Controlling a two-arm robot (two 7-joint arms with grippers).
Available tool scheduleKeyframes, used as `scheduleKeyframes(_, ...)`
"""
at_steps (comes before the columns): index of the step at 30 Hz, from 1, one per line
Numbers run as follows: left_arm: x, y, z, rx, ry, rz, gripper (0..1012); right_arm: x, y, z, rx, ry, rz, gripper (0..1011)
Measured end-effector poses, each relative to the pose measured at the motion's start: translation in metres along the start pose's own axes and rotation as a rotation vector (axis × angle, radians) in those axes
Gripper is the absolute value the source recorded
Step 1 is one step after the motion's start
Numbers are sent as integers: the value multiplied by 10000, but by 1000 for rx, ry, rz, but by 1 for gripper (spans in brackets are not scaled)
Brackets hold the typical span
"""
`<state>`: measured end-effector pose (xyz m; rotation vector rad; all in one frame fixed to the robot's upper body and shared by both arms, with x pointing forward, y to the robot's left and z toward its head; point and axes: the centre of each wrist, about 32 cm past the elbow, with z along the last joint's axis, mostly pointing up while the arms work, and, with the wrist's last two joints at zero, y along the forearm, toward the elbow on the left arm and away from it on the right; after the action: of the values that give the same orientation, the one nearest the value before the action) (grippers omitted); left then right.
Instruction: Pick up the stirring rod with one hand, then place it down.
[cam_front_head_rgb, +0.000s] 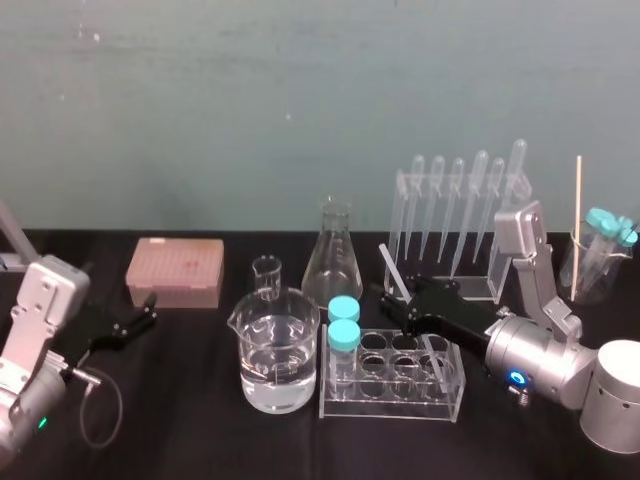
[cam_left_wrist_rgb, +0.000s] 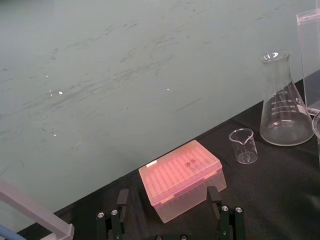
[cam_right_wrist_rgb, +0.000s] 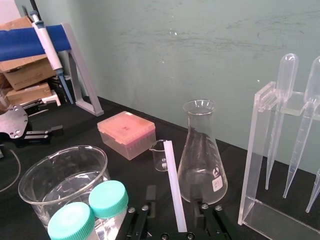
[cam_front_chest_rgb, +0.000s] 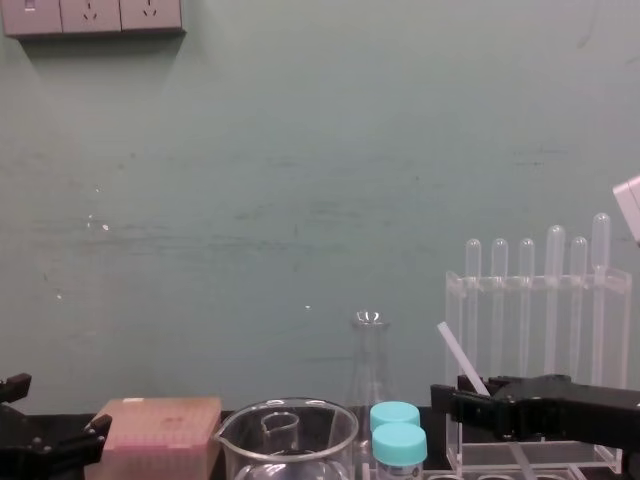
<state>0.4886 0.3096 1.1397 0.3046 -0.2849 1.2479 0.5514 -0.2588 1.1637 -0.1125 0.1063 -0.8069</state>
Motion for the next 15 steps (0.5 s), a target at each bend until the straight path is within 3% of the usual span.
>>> scheduleKeyframes(9, 0, 0, 0, 0, 0, 0, 1000, 2, 1, 4, 3, -1, 0, 148)
scheduleKeyframes(15, 0, 0, 0, 0, 0, 0, 1000, 1, 1, 6, 4, -1, 1, 72)
